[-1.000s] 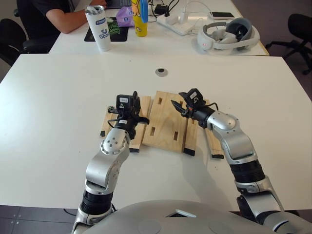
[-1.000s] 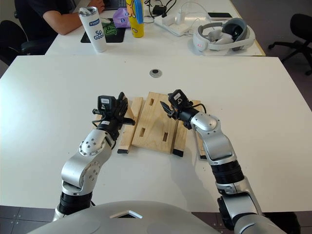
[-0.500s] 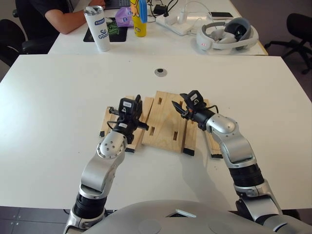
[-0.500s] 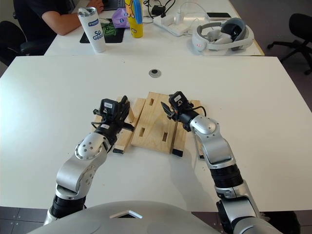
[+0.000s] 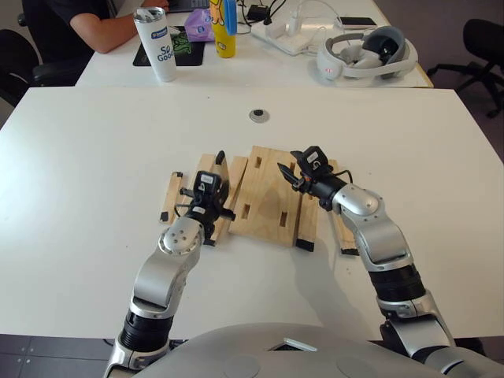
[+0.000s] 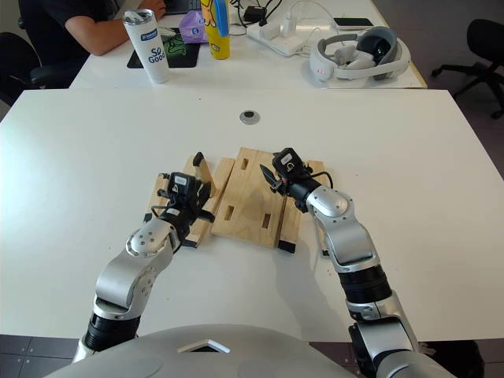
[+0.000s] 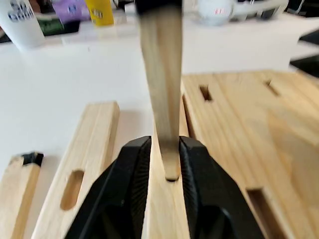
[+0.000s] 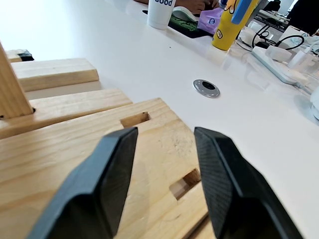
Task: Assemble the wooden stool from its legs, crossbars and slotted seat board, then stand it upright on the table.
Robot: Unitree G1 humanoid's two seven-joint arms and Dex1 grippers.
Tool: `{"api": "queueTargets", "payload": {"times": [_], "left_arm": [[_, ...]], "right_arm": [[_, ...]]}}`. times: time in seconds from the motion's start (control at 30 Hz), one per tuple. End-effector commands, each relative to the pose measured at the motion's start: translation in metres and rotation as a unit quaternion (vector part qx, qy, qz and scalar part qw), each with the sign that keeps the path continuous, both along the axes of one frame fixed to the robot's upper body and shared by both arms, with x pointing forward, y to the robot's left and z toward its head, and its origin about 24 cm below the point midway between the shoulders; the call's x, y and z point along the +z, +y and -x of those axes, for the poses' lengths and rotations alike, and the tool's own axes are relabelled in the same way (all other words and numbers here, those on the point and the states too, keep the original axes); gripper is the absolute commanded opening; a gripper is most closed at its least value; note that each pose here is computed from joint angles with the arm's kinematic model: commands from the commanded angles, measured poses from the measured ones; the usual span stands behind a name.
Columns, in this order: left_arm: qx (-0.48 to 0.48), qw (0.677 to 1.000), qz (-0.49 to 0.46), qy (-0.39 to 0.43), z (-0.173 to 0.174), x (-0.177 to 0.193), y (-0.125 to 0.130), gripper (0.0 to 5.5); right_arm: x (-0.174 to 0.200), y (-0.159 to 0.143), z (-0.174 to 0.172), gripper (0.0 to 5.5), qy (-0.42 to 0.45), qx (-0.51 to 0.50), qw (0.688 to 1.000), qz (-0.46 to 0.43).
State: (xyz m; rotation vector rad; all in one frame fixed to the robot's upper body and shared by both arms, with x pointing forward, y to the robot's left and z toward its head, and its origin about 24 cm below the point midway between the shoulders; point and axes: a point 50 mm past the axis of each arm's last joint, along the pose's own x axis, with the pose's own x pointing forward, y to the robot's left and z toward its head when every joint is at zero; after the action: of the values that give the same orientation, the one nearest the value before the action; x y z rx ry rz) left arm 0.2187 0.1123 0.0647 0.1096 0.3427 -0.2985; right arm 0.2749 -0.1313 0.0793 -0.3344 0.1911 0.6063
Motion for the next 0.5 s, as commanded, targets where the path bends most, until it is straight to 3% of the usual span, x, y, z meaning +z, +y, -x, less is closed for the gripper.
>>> {"api": "queueTargets", "payload": {"times": [0.03, 0.33, 0.4, 0.5], "left_arm": [[-0.036, 0.997, 0.009, -0.06, -0.001, 0.024, -0.002, 1.78], [-0.098, 0.956, 0.02, -0.276, -0.008, 0.114, -0.001, 1.83], [-0.09, 0.955, 0.053, -0.278, -0.022, 0.124, -0.001, 1.65], [-0.075, 0.965, 0.123, -0.219, -0.047, 0.119, -0.002, 1.27]], "right_arm": [[-0.004, -0.004, -0.001, 2.1, -0.002, -0.018, 1.0, -0.003], [-0.012, -0.008, -0.003, 2.1, -0.006, -0.045, 0.999, -0.008], [-0.012, -0.008, -0.006, 2.1, -0.011, -0.049, 0.999, -0.01], [-0.01, -0.005, -0.01, 2.1, -0.018, -0.05, 0.999, -0.014]]}}
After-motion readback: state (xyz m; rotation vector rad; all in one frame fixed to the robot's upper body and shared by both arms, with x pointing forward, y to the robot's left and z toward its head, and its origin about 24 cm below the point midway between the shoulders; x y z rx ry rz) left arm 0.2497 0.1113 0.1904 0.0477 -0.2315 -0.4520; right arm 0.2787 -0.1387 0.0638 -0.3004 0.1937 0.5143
